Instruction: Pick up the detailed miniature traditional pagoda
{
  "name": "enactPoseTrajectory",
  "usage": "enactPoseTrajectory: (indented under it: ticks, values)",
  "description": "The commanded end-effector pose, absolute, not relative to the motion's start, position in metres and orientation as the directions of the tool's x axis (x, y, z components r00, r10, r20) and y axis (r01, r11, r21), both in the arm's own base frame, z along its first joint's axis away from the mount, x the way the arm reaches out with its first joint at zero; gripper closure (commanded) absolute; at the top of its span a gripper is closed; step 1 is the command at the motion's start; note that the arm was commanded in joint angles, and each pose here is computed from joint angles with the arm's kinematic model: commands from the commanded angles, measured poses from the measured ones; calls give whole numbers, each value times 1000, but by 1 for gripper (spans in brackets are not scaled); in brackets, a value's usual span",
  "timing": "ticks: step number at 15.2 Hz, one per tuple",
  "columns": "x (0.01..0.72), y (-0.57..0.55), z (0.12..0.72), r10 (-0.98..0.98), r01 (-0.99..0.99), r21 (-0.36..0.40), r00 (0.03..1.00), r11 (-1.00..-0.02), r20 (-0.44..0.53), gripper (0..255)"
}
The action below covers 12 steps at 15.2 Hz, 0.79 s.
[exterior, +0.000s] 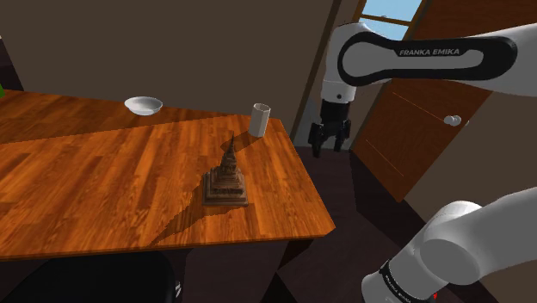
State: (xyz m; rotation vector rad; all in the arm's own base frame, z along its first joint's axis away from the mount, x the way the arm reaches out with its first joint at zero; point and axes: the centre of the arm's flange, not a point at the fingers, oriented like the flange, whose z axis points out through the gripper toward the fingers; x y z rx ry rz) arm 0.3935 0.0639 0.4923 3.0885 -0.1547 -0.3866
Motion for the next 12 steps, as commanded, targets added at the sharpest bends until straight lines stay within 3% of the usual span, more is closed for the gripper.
enactPoseTrajectory:
  ticks: [1,12]
  values:
    - [417,75,482,-134,-133,19,959,-991,-251,0]
    - [536,120,432,-294,-327,-70,910,-942,-291,0]
